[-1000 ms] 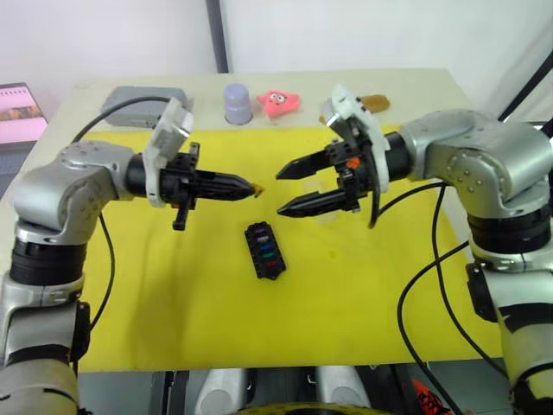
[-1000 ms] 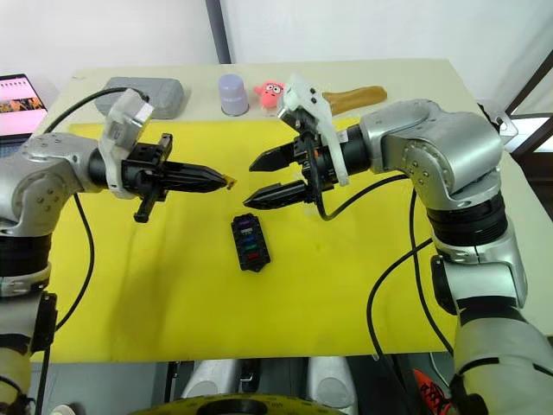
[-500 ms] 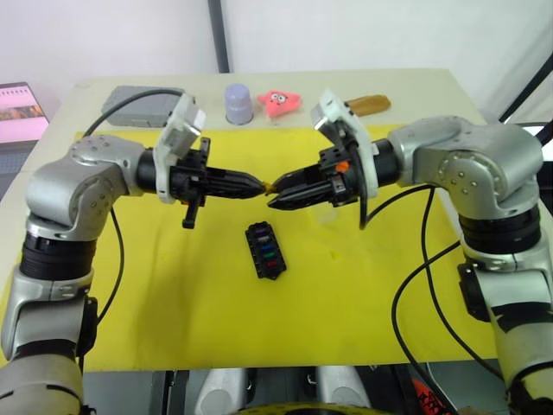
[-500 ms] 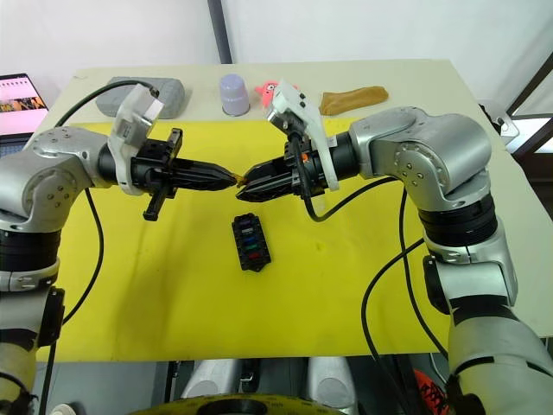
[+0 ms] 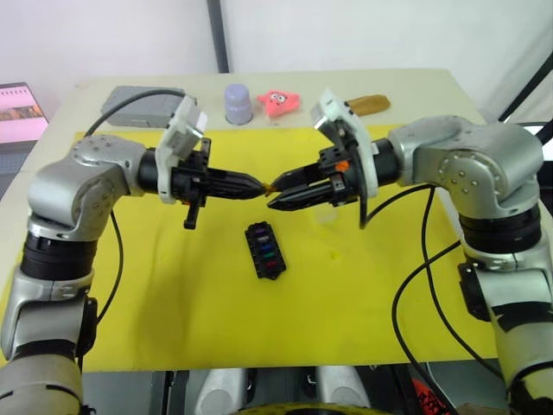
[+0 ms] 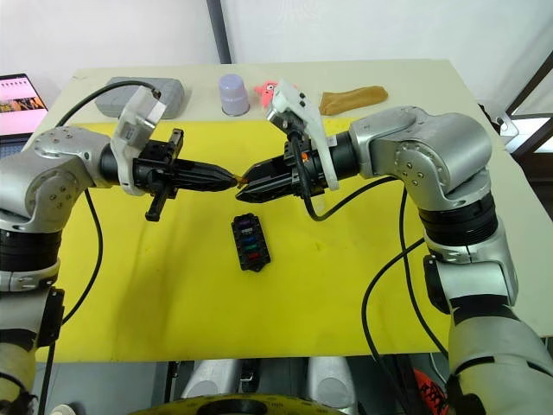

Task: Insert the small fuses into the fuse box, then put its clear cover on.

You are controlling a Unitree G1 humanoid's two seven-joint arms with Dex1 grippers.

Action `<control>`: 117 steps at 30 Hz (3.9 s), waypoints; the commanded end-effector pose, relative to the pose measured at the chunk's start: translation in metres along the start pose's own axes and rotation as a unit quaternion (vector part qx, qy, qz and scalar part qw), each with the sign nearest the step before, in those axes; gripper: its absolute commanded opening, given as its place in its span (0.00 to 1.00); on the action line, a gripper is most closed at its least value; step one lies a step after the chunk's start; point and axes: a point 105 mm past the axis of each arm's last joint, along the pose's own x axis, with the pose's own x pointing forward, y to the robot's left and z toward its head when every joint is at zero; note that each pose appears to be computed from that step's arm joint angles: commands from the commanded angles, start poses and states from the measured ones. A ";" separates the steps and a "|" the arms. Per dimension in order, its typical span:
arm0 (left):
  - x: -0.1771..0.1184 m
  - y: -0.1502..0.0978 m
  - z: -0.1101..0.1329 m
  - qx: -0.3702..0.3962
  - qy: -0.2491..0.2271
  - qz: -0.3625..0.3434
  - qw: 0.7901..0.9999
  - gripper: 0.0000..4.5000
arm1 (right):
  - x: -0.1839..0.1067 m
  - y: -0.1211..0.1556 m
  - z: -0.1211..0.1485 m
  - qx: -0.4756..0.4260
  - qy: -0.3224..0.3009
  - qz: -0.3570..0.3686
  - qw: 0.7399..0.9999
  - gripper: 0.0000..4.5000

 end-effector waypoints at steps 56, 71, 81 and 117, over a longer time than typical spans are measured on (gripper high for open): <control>-0.031 -0.017 -0.110 0.001 0.217 0.146 0.965 1.00 | 0.061 -0.053 -0.038 -0.297 0.217 0.050 0.928 0.00; -0.029 -0.019 -0.110 -0.001 0.214 0.150 0.965 1.00 | 0.065 -0.060 -0.040 -0.289 0.235 0.052 0.927 0.00; -0.028 -0.018 -0.110 0.000 0.212 0.148 0.966 1.00 | 0.062 -0.062 -0.043 -0.282 0.243 0.049 0.927 0.00; -0.026 -0.016 -0.108 0.001 0.205 0.154 0.966 1.00 | 0.064 -0.060 -0.039 -0.266 0.248 0.055 0.930 0.00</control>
